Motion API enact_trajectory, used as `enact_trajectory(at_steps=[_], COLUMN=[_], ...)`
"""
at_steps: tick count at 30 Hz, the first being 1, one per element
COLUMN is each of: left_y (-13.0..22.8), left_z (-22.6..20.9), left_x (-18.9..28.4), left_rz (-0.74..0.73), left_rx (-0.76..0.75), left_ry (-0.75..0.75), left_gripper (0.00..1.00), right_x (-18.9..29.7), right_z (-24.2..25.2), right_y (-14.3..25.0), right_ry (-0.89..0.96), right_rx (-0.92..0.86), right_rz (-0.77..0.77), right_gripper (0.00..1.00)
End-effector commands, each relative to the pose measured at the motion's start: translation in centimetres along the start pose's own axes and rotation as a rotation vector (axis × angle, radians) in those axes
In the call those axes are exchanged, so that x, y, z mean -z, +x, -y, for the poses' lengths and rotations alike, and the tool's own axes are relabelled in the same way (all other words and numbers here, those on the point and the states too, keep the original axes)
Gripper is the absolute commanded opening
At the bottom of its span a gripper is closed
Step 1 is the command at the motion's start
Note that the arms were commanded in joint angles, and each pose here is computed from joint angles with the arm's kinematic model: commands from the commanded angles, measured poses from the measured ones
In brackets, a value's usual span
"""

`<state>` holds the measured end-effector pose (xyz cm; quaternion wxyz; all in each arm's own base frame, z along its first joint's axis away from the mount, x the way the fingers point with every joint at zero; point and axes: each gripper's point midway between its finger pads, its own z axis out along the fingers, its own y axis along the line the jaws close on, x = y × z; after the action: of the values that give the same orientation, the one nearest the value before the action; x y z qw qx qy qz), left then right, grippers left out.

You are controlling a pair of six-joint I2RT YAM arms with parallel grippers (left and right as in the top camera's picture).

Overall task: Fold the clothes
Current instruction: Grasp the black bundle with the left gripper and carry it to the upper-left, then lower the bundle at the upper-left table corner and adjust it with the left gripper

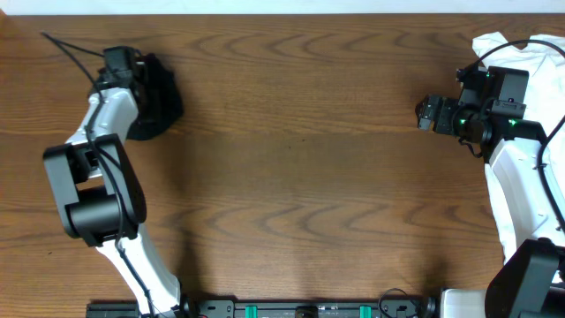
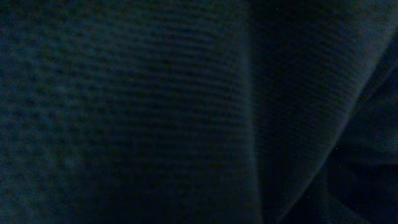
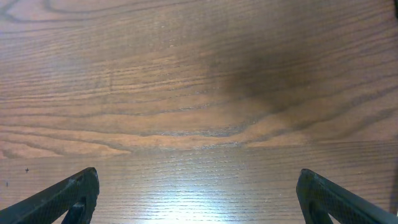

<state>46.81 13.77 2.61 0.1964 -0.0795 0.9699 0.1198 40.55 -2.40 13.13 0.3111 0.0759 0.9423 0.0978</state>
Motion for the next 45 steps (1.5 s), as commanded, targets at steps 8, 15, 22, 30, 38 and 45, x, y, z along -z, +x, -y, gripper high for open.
enact_trajectory(at_steps=[8,15,22,30,38,45], left_y=[-1.7,-4.9,-5.3,-3.4,1.6,3.5], left_z=[-5.8,-6.4,-2.7,0.7,6.9,8.8], left_x=[2.6,8.4,8.1,2.9,-3.3,-4.8], left_rz=[0.069,0.216,0.186,0.07,-0.117,-0.17], left_rx=[0.3,0.451,0.573,0.572,0.425,0.316], left_ry=[-0.062,-0.008,0.211,0.223,0.232,0.238], left_gripper=[0.98,0.99,0.73,0.45,0.46,0.54], right_x=[-0.2,-0.2,-0.2,-0.2,-0.2,-0.2], right_z=[0.2,0.2,0.2,0.2,0.2,0.2], right_y=[0.2,0.2,0.2,0.2,0.2,0.2], right_ry=[0.005,0.004,0.005,0.005,0.004,0.004], right_rx=[-0.013,-0.013,-0.013,-0.013,-0.012,-0.012], right_rz=[-0.007,-0.007,-0.007,-0.007,-0.007,-0.007], right_gripper=[0.99,0.99,0.99,0.99,0.99,0.99])
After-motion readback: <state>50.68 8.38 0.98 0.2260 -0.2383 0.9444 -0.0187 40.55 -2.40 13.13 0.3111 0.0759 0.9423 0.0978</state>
